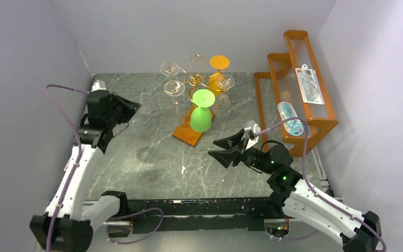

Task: Place the wine glass upside down on the wine glass rack

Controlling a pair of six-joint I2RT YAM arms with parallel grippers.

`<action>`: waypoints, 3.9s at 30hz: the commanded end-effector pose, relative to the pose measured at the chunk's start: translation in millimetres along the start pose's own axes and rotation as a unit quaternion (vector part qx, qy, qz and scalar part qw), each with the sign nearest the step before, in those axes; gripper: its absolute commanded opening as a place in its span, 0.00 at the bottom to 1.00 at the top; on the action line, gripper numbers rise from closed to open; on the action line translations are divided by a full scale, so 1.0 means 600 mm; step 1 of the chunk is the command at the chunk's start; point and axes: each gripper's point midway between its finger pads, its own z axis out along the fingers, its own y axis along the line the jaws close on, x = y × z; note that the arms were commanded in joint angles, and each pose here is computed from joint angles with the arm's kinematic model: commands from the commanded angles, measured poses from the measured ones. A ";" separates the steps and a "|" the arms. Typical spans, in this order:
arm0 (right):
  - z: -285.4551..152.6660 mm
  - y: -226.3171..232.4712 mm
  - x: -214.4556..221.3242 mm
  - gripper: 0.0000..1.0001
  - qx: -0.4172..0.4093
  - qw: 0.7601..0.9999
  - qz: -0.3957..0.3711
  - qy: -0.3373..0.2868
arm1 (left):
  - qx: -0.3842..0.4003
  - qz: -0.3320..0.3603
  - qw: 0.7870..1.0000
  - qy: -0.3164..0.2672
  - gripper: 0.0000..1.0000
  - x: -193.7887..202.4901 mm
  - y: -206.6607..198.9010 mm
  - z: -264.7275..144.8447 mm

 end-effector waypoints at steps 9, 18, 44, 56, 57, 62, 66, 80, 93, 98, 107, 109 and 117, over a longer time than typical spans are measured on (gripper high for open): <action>0.014 0.010 0.013 0.50 -0.003 0.996 0.041 0.077 | 0.200 -0.005 0.980 0.009 0.05 -0.138 -0.204 0.090; -0.004 0.026 -0.010 0.51 -0.017 0.998 0.039 0.036 | 0.326 -0.040 0.944 0.033 0.05 -0.188 -0.322 0.141; -0.012 0.016 -0.017 0.51 0.005 0.999 0.039 0.020 | 0.339 0.020 0.936 0.095 0.05 -0.046 -0.441 0.195; -0.011 0.005 -0.008 0.50 0.020 0.999 0.039 0.026 | 0.310 0.011 0.943 0.118 0.05 -0.040 -0.438 0.168; -0.011 0.005 -0.007 0.50 0.019 0.999 0.038 0.027 | 0.314 0.011 0.942 0.117 0.05 -0.041 -0.441 0.162; -0.011 0.001 -0.003 0.51 0.026 0.998 0.040 0.030 | 0.320 0.007 0.940 0.119 0.05 -0.039 -0.452 0.144; -0.017 -0.003 -0.004 0.50 0.037 0.998 0.038 0.027 | 0.340 -0.001 0.931 0.130 0.05 -0.024 -0.470 0.129; -0.035 -0.009 -0.013 0.51 0.057 0.998 0.033 0.015 | 0.361 -0.008 0.922 0.139 0.05 0.030 -0.510 0.126; -0.037 -0.008 -0.019 0.51 0.057 0.998 0.033 0.007 | 0.347 -0.017 0.927 0.141 0.05 0.036 -0.521 0.179; -0.038 -0.009 -0.015 0.51 0.059 0.998 0.035 0.012 | 0.340 -0.024 0.932 0.124 0.05 0.026 -0.523 0.190; -0.038 -0.007 -0.026 0.52 0.059 0.998 0.034 -0.002 | 0.304 -0.055 0.948 0.076 0.05 -0.002 -0.512 0.213; -0.038 -0.007 -0.024 0.51 0.057 0.998 0.035 0.000 | 0.303 -0.061 0.949 0.069 0.05 -0.005 -0.511 0.214; -0.037 -0.004 -0.024 0.52 0.052 0.998 0.032 0.002 | 0.303 -0.058 0.950 0.051 0.05 -0.019 -0.516 0.210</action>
